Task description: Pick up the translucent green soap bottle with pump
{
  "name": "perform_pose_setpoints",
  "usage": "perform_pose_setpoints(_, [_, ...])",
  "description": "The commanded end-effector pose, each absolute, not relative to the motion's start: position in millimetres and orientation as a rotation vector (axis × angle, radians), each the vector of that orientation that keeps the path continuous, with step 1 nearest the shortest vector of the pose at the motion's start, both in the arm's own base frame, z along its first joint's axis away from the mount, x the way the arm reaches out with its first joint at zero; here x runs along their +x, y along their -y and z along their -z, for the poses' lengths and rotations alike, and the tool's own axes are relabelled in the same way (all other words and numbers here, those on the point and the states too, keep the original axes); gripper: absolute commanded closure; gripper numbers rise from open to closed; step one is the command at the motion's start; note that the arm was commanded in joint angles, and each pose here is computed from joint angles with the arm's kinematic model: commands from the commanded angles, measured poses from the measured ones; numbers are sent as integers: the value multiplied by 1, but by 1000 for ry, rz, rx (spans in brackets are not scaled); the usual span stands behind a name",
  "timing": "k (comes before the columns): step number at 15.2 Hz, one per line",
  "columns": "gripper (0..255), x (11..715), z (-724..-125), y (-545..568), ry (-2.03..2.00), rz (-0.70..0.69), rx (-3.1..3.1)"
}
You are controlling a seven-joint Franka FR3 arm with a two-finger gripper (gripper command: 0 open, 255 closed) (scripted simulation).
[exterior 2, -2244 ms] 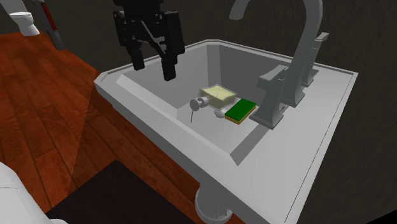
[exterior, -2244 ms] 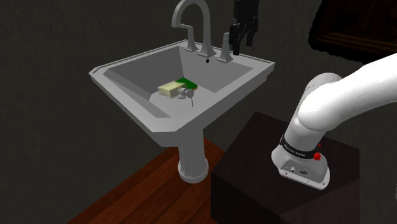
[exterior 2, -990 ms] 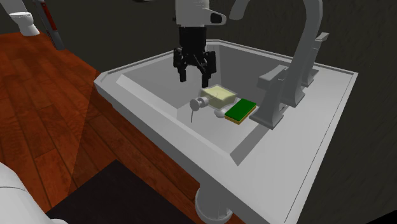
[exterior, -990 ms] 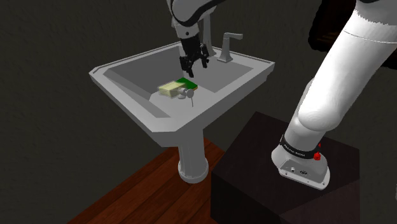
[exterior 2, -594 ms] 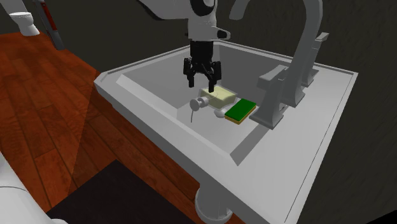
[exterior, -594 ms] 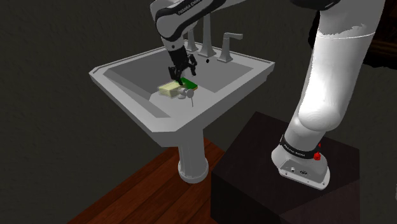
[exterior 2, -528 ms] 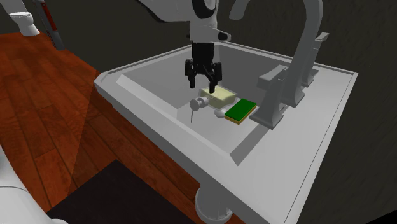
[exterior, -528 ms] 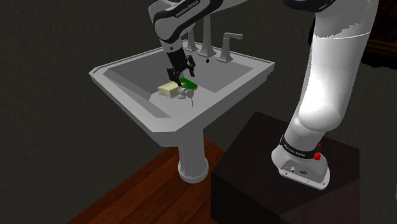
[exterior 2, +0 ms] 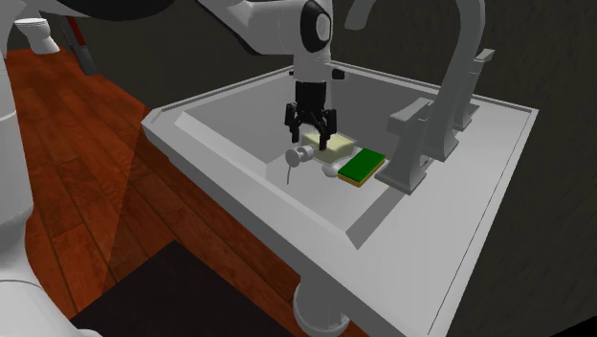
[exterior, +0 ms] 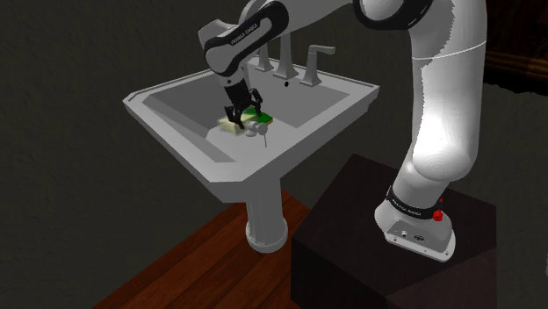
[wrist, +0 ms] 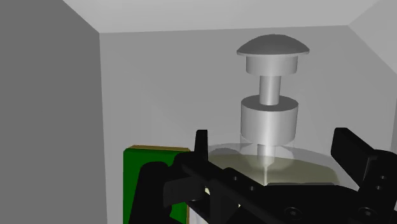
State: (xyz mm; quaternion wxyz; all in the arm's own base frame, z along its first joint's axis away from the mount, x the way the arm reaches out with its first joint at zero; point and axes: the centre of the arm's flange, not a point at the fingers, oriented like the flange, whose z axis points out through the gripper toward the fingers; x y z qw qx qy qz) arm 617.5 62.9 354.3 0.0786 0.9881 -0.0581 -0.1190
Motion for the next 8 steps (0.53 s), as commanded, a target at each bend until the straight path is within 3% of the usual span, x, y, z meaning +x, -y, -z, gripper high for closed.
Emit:
perform_pose_setpoints(1, [0,618,-343,-63,174,356,2958])
perform_pose_setpoints(4, [0,618,-335,-63,174,356,2958])
perform_pose_setpoints(5, [255,618,-335,-63,174,356,2958])
perform_pose_setpoints(8, [255,618,-335,-63,174,356,2958])
